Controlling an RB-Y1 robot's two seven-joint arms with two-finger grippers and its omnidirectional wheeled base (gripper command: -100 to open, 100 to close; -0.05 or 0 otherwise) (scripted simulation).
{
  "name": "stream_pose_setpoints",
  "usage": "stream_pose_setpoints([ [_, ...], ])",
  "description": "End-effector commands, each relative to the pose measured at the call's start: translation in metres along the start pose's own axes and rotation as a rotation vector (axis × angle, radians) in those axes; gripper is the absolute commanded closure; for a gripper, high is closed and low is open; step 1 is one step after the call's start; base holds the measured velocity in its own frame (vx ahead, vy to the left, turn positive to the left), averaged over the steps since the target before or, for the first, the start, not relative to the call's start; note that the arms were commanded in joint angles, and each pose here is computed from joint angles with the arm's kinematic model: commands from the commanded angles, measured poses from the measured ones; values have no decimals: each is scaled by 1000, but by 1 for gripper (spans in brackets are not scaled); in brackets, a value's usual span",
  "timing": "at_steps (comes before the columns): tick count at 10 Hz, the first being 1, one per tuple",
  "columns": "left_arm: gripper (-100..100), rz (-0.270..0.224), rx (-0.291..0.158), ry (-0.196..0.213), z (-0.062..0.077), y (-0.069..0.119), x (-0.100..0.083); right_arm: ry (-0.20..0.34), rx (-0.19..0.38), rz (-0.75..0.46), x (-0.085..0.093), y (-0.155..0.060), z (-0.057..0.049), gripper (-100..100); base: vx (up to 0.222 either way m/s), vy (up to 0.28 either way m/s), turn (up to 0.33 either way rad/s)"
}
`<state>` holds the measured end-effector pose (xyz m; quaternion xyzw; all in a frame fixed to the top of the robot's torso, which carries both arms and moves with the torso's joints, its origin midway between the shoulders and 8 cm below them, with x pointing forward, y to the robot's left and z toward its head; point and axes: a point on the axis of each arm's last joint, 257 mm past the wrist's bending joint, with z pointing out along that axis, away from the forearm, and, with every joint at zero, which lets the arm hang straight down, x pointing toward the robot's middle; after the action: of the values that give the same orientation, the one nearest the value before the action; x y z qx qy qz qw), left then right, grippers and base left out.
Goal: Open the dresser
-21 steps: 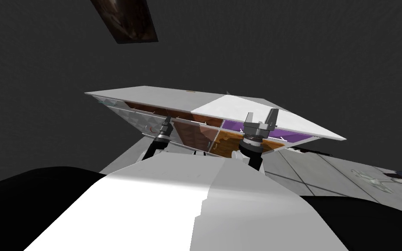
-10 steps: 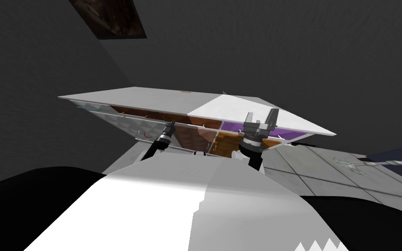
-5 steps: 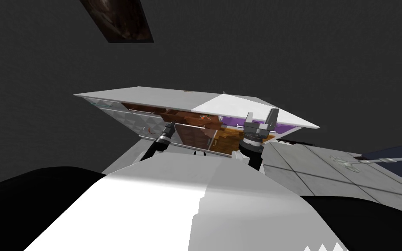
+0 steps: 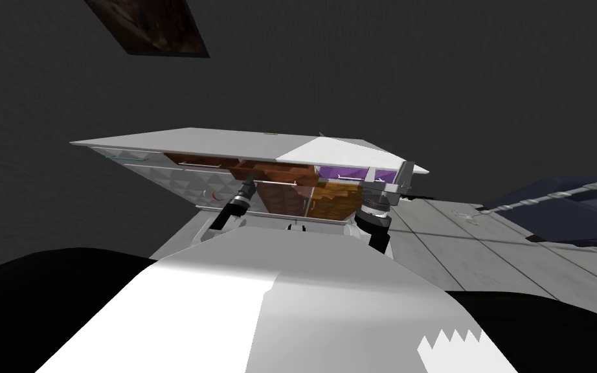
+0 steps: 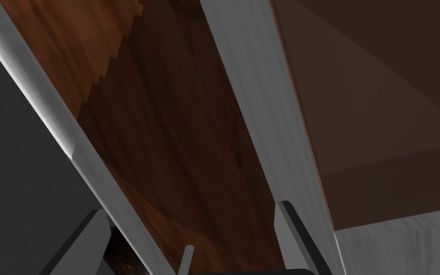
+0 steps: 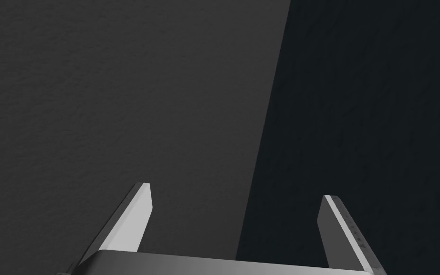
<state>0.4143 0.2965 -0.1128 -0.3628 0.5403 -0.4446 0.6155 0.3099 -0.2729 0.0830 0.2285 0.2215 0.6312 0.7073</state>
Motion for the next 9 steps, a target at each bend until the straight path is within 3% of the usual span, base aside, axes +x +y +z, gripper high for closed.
stream_pose_setpoints([
  [1,-100,25,-26,-46,20,13,-36,0,0,0,0,0,0,0,-153,-29,-281],
  [2,-100,25,-14,-50,24,9,-37,0,0,0,0,0,0,0,-122,-25,-53],
  [3,-100,34,-38,-76,32,18,-57,0,0,0,0,0,0,0,-142,-28,-300],
  [4,-100,36,-27,-84,37,15,-61,0,0,0,0,0,0,0,-117,-26,-148],
  [5,-100,42,-55,-113,42,24,-82,0,0,0,0,0,0,0,-113,-48,-233],
  [6,-100,42,-39,-122,50,18,-86,0,0,0,0,0,0,0,-103,-38,-137],
  [7,-100,40,-60,-153,59,25,-108,0,0,0,0,0,0,0,-132,-52,-261],
  [8,-100,42,-49,-163,61,21,-113,0,0,0,0,0,0,0,-127,-46,-136],
  [9,-100,37,-84,-194,65,33,-134,0,0,0,0,0,0,0,-137,-42,-243],
])
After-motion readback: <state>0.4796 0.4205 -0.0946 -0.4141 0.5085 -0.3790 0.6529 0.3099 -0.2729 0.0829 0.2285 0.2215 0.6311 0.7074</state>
